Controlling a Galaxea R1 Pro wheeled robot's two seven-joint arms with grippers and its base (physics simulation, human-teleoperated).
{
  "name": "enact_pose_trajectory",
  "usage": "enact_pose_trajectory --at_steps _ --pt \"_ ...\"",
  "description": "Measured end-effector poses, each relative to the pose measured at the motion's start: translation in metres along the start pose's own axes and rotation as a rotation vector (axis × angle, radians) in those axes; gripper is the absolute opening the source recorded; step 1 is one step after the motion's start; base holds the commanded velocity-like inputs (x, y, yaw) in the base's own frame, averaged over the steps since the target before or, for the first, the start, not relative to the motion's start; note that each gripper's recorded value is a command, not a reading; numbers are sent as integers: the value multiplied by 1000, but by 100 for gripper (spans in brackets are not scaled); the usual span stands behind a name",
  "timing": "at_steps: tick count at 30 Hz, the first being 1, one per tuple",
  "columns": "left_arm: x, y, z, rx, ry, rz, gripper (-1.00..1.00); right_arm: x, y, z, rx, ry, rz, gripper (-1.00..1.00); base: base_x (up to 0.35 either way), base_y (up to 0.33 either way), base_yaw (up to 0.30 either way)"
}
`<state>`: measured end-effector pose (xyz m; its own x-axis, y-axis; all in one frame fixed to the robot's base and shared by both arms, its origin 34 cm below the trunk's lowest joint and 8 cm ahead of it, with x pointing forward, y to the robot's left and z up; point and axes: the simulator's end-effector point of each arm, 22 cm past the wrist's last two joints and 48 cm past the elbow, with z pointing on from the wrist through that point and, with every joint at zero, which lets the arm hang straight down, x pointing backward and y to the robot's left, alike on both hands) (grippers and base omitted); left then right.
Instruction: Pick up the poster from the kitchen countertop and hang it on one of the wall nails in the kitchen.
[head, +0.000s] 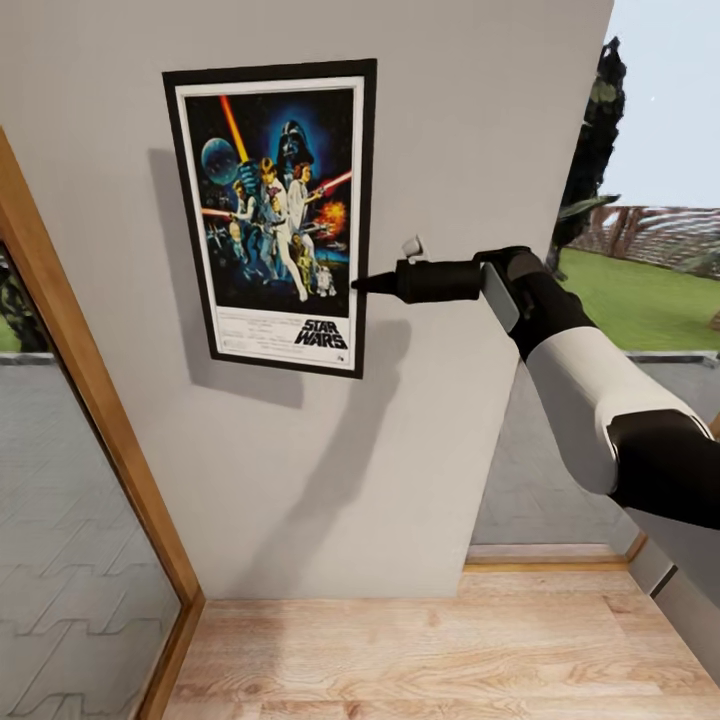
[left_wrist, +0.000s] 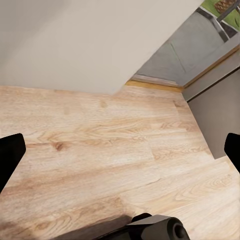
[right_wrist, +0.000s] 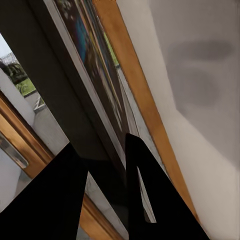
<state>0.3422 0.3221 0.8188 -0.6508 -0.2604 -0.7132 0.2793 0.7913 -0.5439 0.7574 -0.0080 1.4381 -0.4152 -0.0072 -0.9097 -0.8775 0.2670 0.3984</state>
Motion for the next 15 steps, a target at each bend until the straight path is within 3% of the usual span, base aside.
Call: enact_pose_trajectory --at_steps 15 --pt "0 0 0 0 0 0 100 -1 1 1 -1 0 -3 -100 0 0 0"
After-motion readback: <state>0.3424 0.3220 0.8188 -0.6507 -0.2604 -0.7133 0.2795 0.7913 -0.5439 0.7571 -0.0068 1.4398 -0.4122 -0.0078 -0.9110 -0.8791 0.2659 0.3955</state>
